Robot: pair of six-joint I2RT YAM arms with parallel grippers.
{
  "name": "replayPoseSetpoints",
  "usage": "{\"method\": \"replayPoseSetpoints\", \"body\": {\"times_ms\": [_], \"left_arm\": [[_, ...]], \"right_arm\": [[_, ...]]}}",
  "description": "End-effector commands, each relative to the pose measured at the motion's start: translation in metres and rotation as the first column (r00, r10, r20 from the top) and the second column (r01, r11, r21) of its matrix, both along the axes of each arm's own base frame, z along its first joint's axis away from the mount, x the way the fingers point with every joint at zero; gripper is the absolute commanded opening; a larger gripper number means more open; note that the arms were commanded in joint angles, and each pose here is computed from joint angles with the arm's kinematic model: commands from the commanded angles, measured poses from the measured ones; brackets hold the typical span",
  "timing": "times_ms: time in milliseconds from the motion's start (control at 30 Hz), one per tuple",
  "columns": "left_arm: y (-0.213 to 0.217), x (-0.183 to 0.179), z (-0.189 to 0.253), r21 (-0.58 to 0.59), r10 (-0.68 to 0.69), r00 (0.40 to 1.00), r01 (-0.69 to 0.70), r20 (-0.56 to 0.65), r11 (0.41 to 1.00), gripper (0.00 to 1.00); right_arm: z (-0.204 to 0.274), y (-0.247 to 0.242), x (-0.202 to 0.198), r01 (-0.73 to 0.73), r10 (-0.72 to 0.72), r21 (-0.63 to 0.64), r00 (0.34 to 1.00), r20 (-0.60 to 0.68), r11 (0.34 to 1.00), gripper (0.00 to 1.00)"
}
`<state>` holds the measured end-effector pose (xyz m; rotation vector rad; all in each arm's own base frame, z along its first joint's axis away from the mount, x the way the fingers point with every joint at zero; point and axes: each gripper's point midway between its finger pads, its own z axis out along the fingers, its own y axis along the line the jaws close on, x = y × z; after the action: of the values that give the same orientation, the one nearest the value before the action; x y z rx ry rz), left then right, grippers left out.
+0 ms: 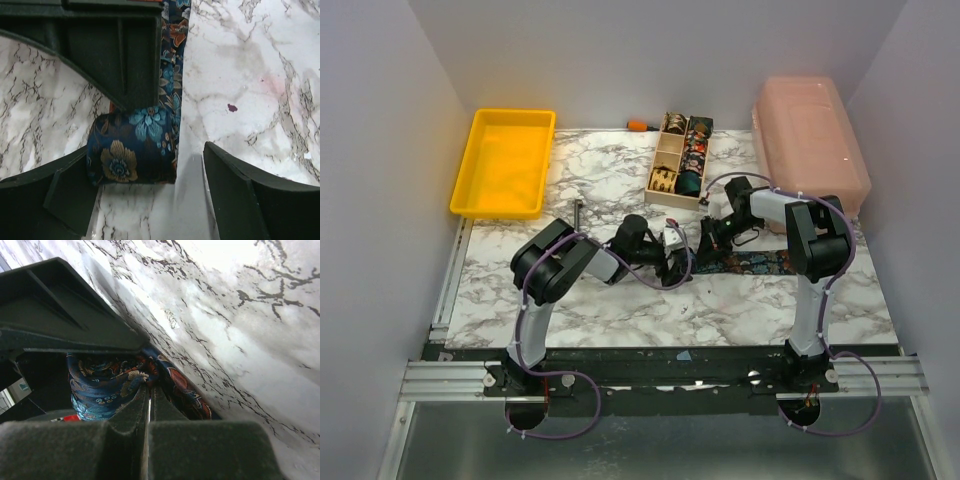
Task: Roll the ties
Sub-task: Roll the tie at the center of the board.
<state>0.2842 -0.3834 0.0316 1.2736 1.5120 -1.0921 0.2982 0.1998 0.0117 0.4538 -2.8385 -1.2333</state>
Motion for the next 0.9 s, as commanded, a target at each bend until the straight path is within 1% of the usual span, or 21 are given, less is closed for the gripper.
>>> {"method": "replayPoseSetpoints", "body": {"times_ms": [0,33,100,233,300,367,433,500,533,600,700,867], "left_arm": [[-0.017,-0.001,0.013,-0.051,-0.033,0.999,0.031,-0.028,0.998,0.76],[-0.017,-0.001,0.012,-0.052,-0.026,0.999,0.024,-0.039,0.998,0.75],[-0.019,-0.001,0.010,-0.046,-0.019,0.998,0.016,-0.057,0.999,0.67],[-0.013,-0.003,0.003,0.000,-0.015,0.999,0.015,-0.039,1.000,0.42],[-0.002,-0.007,-0.003,0.050,-0.018,1.000,0.018,0.001,0.999,0.32],[0.009,-0.014,-0.013,0.121,-0.032,0.998,0.025,0.054,0.992,0.24],[0.020,-0.021,-0.022,0.201,-0.058,0.993,0.036,0.105,0.979,0.18],[0.031,-0.023,-0.036,0.281,-0.073,0.990,0.037,0.118,0.959,0.15],[0.034,-0.022,-0.040,0.312,-0.060,0.992,0.024,0.107,0.950,0.15],[0.036,-0.020,-0.044,0.359,-0.043,0.996,0.012,0.077,0.933,0.14],[0.040,-0.019,-0.049,0.405,-0.034,0.997,0.005,0.066,0.915,0.14],[0.046,-0.022,-0.057,0.458,-0.046,0.998,0.019,0.046,0.889,0.16]], "right_arm": [[-0.071,-0.042,-0.006,-0.081,0.097,-0.278,0.994,0.043,0.957,0.00],[-0.071,-0.041,-0.006,-0.084,0.100,-0.274,0.994,0.043,0.958,0.00],[-0.071,-0.041,-0.007,-0.090,0.106,-0.274,0.993,0.045,0.958,0.00],[-0.068,-0.036,-0.003,-0.096,0.114,-0.253,0.992,0.056,0.963,0.00],[-0.062,-0.034,0.002,-0.095,0.115,-0.245,0.991,0.070,0.965,0.00],[-0.052,-0.031,0.011,-0.098,0.122,-0.236,0.988,0.091,0.967,0.01],[-0.040,-0.029,0.019,-0.099,0.128,-0.225,0.985,0.117,0.969,0.08],[-0.024,-0.026,0.023,-0.103,0.133,-0.207,0.982,0.135,0.973,0.20],[-0.016,-0.025,0.023,-0.106,0.134,-0.193,0.981,0.138,0.975,0.28],[0.002,-0.024,0.020,-0.112,0.136,-0.166,0.981,0.141,0.980,0.38],[0.024,-0.023,0.010,-0.110,0.126,-0.123,0.984,0.130,0.986,0.48],[0.050,-0.015,-0.013,-0.104,0.107,-0.027,0.990,0.093,0.994,0.58]]}}
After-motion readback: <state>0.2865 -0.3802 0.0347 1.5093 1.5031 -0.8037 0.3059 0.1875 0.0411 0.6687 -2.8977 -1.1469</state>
